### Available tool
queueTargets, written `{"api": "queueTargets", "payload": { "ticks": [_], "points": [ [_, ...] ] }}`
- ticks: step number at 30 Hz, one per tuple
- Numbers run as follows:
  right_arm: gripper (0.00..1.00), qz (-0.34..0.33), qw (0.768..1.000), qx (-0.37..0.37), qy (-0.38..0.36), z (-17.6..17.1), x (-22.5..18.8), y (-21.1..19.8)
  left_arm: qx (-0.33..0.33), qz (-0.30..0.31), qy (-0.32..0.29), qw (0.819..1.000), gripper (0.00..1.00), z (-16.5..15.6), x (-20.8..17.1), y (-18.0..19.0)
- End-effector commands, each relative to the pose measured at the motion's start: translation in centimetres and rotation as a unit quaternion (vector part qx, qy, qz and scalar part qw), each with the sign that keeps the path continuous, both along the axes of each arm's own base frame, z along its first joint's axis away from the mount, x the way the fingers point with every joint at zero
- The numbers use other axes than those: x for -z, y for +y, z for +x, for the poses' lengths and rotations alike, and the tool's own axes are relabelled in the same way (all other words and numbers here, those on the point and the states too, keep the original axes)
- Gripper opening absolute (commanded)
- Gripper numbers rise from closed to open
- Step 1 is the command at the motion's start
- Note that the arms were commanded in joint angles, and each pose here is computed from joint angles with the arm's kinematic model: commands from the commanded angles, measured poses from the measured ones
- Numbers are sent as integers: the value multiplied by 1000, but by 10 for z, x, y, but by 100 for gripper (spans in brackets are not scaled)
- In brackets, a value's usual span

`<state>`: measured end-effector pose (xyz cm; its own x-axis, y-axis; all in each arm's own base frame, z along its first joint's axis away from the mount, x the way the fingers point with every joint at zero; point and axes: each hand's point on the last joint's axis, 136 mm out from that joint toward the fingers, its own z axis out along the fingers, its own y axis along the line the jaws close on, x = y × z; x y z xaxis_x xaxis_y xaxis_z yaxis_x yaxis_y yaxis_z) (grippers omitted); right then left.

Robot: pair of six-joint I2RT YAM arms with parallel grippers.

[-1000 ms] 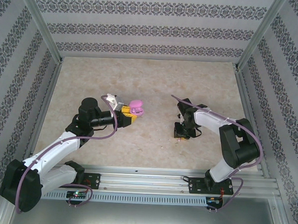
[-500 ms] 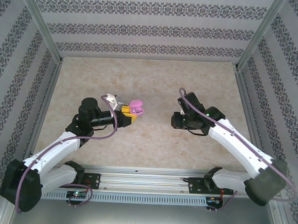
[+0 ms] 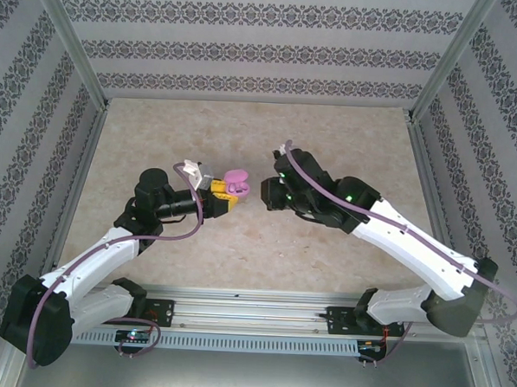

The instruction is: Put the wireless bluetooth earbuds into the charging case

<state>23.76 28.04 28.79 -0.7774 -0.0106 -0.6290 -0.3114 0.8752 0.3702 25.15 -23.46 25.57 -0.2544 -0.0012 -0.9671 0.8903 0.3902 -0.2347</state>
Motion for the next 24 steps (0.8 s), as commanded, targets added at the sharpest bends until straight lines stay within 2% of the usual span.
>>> {"api": "queueTargets", "payload": {
  "ticks": [1, 8, 24],
  "points": [
    [17, 8, 1000, -7, -27, 8, -16, 18, 11, -21, -23, 999, 19, -4, -15, -5],
    [17, 9, 999, -27, -26, 16, -18, 42, 12, -22, -26, 999, 19, -5, -16, -5],
    [18, 2, 999, -30, -14, 15, -8, 46, 13, -23, -28, 999, 19, -5, -17, -6]
  ]
}}
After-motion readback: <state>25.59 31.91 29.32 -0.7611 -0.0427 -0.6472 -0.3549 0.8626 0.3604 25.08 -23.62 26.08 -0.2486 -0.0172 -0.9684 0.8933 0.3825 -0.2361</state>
